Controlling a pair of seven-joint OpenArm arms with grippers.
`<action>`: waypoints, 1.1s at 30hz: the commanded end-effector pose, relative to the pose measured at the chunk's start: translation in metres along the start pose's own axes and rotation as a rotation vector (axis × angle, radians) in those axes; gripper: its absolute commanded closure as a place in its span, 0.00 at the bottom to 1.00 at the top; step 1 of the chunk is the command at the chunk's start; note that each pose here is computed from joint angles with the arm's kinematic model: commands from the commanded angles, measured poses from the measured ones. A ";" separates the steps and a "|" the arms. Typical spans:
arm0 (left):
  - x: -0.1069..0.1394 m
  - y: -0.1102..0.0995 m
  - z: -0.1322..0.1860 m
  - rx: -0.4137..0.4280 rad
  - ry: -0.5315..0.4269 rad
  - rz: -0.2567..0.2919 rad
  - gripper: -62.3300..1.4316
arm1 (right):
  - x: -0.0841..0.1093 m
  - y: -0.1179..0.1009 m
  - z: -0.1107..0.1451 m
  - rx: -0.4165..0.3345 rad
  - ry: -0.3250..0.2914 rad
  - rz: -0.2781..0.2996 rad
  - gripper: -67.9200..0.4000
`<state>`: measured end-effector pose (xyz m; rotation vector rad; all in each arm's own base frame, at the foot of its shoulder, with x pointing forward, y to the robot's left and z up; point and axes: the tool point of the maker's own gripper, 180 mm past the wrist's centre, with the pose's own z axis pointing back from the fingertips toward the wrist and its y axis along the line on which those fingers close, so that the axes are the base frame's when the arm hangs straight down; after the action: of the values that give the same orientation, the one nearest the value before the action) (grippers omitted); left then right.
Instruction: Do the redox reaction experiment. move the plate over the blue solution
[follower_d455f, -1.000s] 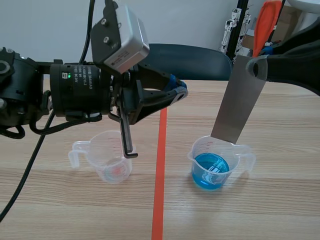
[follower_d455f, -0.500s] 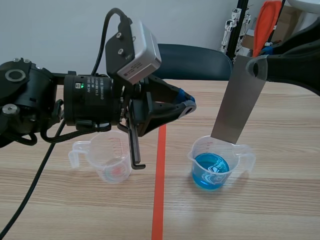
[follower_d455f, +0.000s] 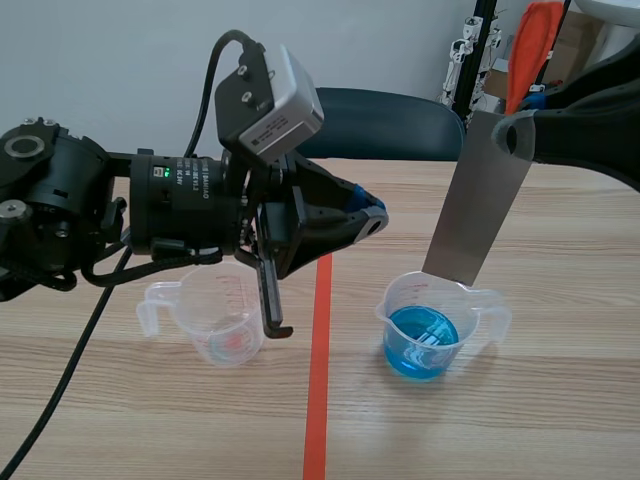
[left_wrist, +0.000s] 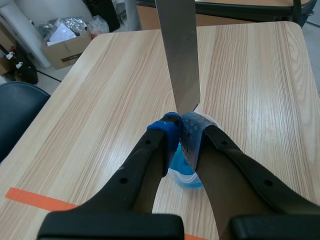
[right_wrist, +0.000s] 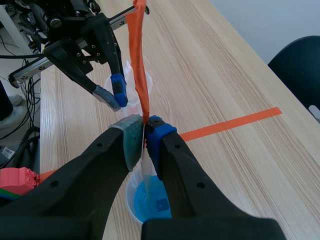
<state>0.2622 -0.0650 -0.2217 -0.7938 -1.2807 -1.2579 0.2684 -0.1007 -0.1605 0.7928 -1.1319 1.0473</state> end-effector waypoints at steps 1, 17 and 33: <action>0.003 -0.002 -0.001 0.005 -0.028 0.035 0.91 | 0.016 -0.002 0.003 -0.003 -0.037 0.021 0.99; -0.004 -0.002 0.000 0.006 -0.008 0.046 0.91 | 0.016 -0.002 0.003 -0.003 -0.037 0.021 0.99; -0.004 -0.002 0.000 0.006 -0.008 0.046 0.91 | 0.016 -0.002 0.003 -0.003 -0.037 0.021 0.99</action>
<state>0.2599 -0.0620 -0.2344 -0.8004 -1.2370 -1.2285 0.2684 -0.1007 -0.1605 0.7928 -1.1319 1.0473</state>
